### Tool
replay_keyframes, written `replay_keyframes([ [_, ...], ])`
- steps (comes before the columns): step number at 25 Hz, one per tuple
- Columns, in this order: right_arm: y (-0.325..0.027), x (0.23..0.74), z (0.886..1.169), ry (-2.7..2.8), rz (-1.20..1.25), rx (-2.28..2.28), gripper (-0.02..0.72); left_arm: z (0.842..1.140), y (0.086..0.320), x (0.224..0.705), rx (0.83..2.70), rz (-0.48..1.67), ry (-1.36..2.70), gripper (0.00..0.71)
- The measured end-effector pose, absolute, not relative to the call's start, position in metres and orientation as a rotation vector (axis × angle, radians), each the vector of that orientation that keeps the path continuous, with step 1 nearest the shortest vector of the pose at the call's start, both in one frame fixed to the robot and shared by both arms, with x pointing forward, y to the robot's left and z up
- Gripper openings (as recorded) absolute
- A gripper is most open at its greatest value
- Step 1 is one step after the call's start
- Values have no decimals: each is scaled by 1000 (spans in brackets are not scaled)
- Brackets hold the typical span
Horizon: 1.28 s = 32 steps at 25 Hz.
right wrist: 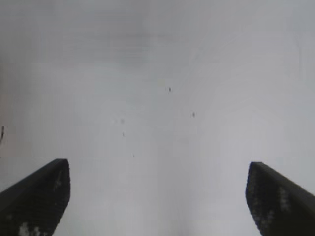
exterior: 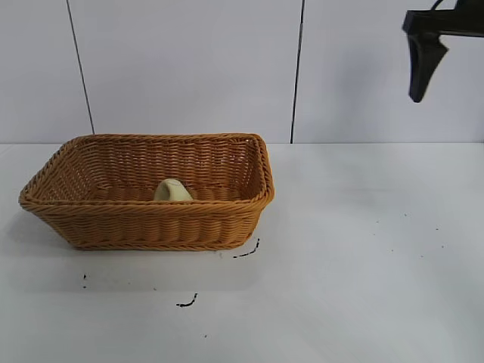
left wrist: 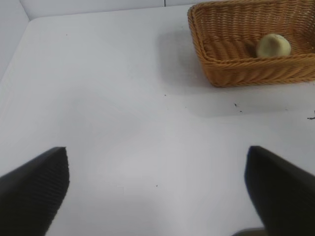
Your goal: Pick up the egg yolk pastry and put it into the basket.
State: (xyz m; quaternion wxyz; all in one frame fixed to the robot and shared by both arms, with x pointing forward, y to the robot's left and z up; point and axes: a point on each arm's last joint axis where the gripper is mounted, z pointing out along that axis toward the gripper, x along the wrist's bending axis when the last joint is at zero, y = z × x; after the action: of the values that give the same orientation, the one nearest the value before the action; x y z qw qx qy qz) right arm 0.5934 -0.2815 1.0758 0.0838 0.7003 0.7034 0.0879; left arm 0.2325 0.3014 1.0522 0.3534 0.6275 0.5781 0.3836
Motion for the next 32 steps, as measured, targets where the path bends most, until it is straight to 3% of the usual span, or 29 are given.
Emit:
replay_keyframes([
  [6, -288, 497, 1098, 2069, 277, 2059, 695, 1052, 301, 232, 1623, 992, 1495, 697],
  [11, -288, 421, 1113, 2009, 442, 2022, 695, 1052, 301, 232, 1623, 992, 1495, 697],
  [18, -291, 322, 1113, 1843, 741, 1842, 695, 1052, 301, 232, 1623, 992, 1495, 697],
  [22, -293, 284, 1098, 1729, 891, 1690, 695, 1052, 301, 232, 1623, 992, 1495, 697],
  [28, -294, 260, 1053, 1708, 922, 1619, 695, 1052, 301, 232, 1623, 992, 1495, 697],
  [32, -294, 254, 1051, 1681, 949, 1590, 695, 1052, 301, 232, 1623, 992, 1495, 697],
])
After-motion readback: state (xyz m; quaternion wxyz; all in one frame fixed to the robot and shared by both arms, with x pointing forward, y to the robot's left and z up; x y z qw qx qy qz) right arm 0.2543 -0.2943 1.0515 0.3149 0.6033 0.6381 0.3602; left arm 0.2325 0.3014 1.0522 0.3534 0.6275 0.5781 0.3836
